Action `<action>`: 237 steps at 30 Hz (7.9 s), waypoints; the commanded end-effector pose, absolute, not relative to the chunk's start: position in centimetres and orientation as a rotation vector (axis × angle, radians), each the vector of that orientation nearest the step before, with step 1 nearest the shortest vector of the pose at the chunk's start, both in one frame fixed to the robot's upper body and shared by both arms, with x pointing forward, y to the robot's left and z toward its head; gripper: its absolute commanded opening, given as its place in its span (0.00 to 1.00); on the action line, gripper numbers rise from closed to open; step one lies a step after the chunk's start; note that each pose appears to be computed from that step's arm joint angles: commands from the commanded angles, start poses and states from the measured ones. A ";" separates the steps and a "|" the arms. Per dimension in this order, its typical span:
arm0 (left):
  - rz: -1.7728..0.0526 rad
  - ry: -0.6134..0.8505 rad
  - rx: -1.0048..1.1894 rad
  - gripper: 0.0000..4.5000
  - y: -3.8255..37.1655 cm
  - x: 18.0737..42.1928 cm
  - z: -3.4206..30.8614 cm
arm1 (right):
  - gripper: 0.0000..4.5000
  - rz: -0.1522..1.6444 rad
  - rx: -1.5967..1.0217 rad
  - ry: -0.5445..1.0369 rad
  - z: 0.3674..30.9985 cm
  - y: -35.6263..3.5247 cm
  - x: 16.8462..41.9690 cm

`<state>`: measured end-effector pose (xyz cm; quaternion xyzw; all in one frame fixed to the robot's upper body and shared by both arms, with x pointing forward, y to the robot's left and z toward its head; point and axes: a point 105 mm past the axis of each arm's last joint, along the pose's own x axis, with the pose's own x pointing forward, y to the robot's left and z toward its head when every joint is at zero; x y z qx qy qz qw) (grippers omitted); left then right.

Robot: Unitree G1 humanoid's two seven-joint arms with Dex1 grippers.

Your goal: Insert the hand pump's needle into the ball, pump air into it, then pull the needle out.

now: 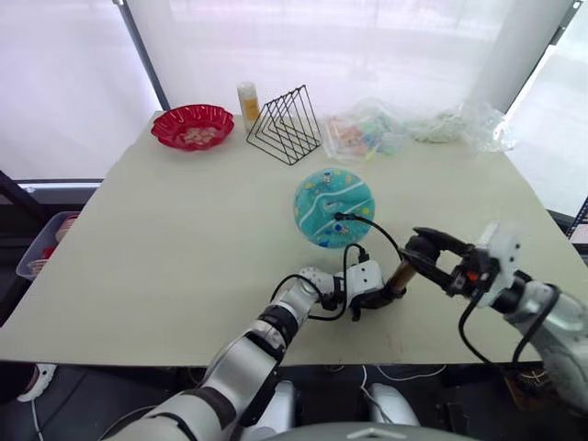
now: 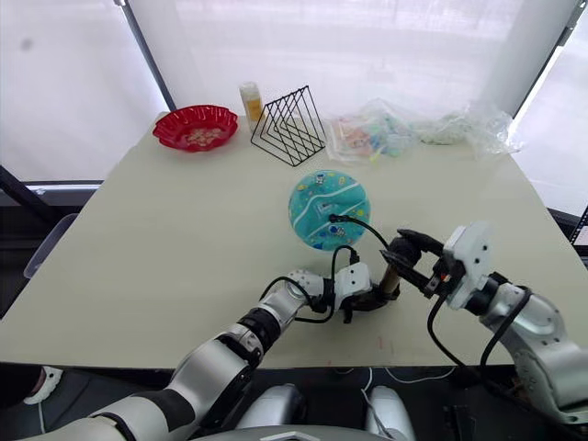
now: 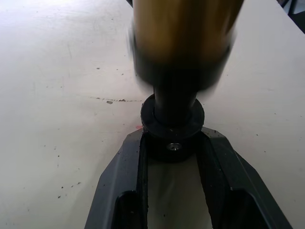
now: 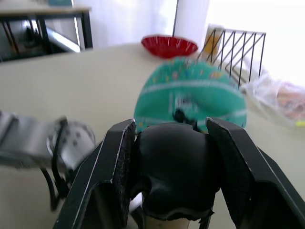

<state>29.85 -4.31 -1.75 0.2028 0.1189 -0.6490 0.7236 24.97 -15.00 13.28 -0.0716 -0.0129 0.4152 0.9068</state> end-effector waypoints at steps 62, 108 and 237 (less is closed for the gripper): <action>-1.490 0.593 0.526 0.24 -1.2 25.8 -8.4 | 0.42 0.903 -0.245 -0.324 34.4 -19.5 23.0; -1.465 0.586 0.551 0.24 -1.1 26.2 -8.5 | 0.42 0.861 -0.245 -0.254 31.7 -19.6 23.7; -1.463 0.574 0.517 0.24 -1.7 26.6 -7.8 | 0.42 0.769 -0.220 0.058 11.0 -17.2 26.3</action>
